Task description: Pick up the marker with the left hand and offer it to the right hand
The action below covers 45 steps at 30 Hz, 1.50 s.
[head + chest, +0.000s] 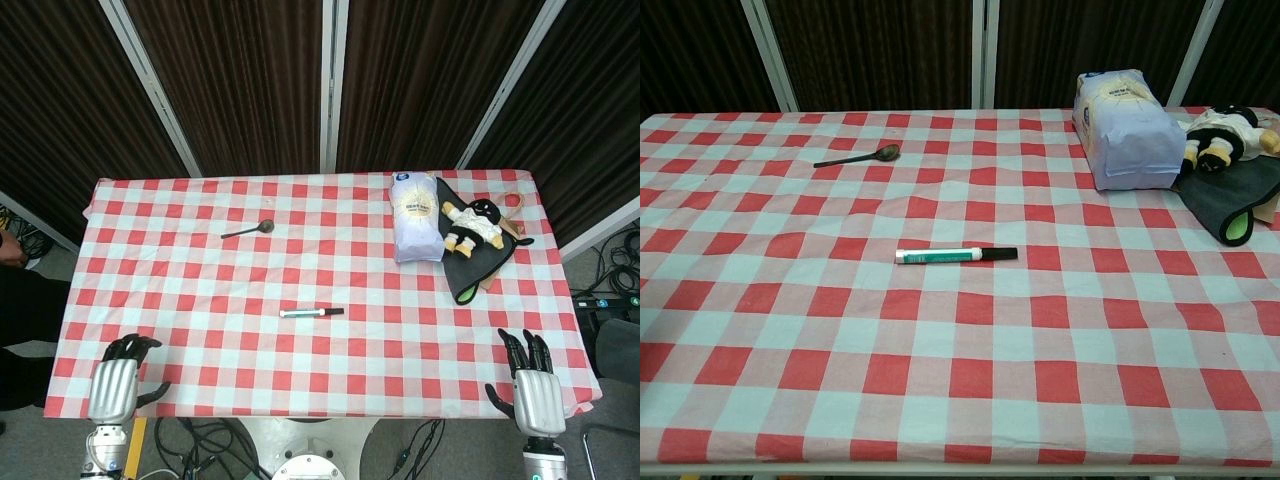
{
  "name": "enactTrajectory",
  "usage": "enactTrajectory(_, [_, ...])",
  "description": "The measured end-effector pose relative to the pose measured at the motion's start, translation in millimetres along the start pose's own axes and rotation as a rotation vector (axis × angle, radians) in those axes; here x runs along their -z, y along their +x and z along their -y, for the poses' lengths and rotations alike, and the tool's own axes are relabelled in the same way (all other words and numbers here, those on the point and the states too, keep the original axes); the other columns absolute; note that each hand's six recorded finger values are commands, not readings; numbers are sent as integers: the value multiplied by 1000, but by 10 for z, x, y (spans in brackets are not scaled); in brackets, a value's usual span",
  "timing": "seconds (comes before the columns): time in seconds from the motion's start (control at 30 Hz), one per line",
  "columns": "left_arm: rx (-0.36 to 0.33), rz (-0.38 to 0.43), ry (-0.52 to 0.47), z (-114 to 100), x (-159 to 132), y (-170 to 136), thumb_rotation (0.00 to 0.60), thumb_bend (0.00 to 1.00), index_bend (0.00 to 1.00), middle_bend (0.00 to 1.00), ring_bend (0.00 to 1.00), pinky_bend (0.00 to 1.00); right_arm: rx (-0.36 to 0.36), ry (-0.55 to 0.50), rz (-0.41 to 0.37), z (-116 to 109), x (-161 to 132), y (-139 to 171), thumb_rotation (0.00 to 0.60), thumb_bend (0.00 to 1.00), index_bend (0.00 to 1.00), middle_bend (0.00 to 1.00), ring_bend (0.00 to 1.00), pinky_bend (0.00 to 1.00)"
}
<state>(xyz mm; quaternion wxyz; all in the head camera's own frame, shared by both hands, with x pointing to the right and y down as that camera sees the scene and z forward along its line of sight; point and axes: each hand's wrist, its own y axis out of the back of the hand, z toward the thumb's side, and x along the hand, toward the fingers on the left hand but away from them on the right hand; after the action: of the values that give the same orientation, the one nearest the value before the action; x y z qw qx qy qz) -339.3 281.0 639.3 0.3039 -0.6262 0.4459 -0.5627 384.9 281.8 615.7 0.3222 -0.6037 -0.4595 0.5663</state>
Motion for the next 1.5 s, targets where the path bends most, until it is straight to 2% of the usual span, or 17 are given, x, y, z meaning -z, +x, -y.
enactTrajectory(0.5, [-13, 51, 7, -103, -155, 170, 600, 33, 344, 314, 197, 226, 17, -7, -18, -88, -101, -57, 600, 96, 91, 177, 0, 0])
enactTrajectory(0.6, [-5, 90, 23, -133, -274, 259, 600, 36, 344, 314, 197, 227, 19, 14, -31, -126, -125, -71, 600, 95, 91, 177, 0, 0])
enactTrajectory(0.77, [-7, 187, 39, -211, -676, 554, 600, 48, 355, 314, 197, 257, 46, 34, -39, -243, -141, -130, 600, 96, 91, 169, 0, 0])
enactTrajectory(0.87, [10, 204, 21, -191, -894, 735, 600, 70, 355, 315, 197, 264, 52, 43, -44, -283, -162, -168, 600, 96, 91, 167, 0, 0])
enactTrajectory(0.97, [46, 195, 6, -117, -1095, 919, 600, 99, 356, 315, 221, 287, 58, 60, -52, -321, -190, -219, 600, 96, 91, 166, 0, 0])
enactTrajectory(1.1, [119, 185, -20, 56, -1427, 1131, 600, 141, 373, 330, 277, 364, 58, 63, -52, -358, -216, -289, 600, 96, 91, 166, 0, 0])
enactTrajectory(1.33, [247, 217, 75, 492, -2069, 1323, 600, 157, 380, 342, 302, 405, 40, 56, -50, -317, -208, -306, 600, 97, 91, 167, 0, 0])
enactTrajectory(1.5, [307, 217, 125, 738, -2357, 1392, 600, 163, 407, 375, 325, 421, 37, 49, -36, -300, -161, -303, 600, 96, 91, 167, 0, 0])
